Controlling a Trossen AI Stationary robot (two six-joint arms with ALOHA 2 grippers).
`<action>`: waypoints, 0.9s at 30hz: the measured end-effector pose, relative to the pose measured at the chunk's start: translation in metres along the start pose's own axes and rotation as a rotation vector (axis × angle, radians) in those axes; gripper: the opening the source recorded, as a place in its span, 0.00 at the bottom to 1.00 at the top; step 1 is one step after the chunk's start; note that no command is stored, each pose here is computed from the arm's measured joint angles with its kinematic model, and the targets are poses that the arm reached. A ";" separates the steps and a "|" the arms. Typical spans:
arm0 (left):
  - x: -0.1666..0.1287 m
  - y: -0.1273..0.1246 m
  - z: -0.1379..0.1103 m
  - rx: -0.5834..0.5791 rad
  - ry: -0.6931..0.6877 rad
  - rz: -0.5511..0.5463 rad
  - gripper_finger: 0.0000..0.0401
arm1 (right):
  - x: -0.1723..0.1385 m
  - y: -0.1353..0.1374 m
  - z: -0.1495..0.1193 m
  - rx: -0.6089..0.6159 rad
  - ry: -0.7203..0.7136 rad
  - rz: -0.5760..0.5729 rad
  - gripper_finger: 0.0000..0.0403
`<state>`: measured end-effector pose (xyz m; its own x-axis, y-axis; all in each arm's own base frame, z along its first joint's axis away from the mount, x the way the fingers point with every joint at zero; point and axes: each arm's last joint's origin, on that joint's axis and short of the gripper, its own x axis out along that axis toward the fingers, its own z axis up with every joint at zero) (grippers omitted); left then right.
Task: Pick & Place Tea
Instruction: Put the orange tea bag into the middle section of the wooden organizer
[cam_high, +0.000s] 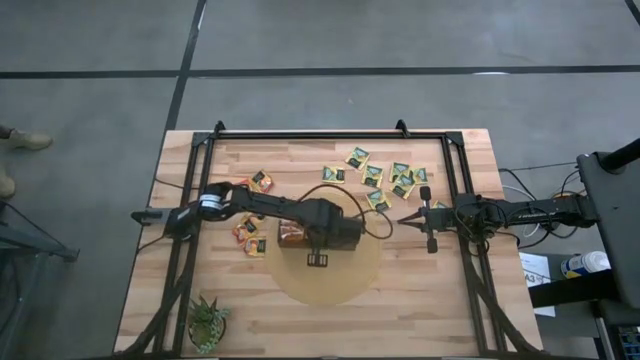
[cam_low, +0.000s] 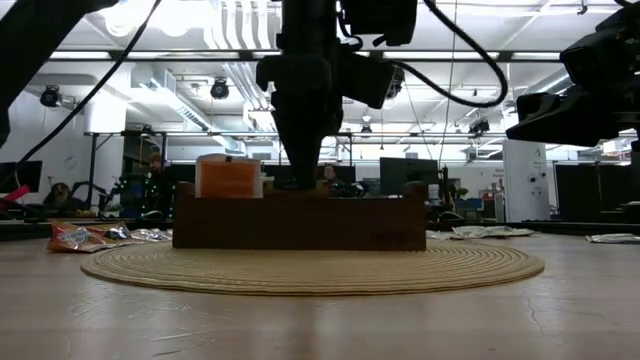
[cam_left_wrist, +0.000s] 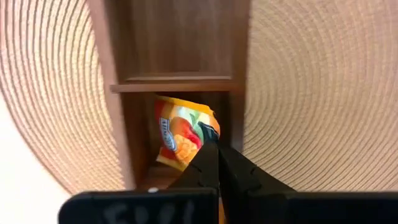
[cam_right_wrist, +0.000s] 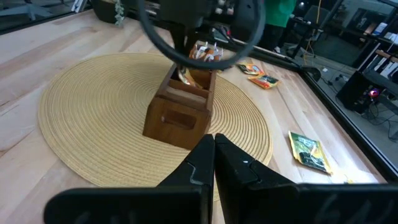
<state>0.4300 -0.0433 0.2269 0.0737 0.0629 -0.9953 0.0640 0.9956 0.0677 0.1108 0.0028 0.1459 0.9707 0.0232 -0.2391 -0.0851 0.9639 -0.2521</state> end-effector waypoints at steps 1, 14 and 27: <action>-0.001 0.003 0.000 0.004 0.006 0.000 0.00 | 0.000 0.000 0.000 0.000 0.000 0.000 0.02; 0.002 0.048 -0.002 0.047 0.010 -0.024 0.00 | 0.000 0.000 0.000 0.000 0.001 0.000 0.02; 0.002 0.065 -0.003 0.141 0.047 0.213 0.00 | 0.000 0.000 0.000 0.000 0.000 0.000 0.02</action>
<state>0.4314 0.0215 0.2292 0.0538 0.2763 -0.9596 0.1901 0.9406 0.2814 0.1108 0.0028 0.1458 0.9706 0.0229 -0.2395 -0.0850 0.9639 -0.2522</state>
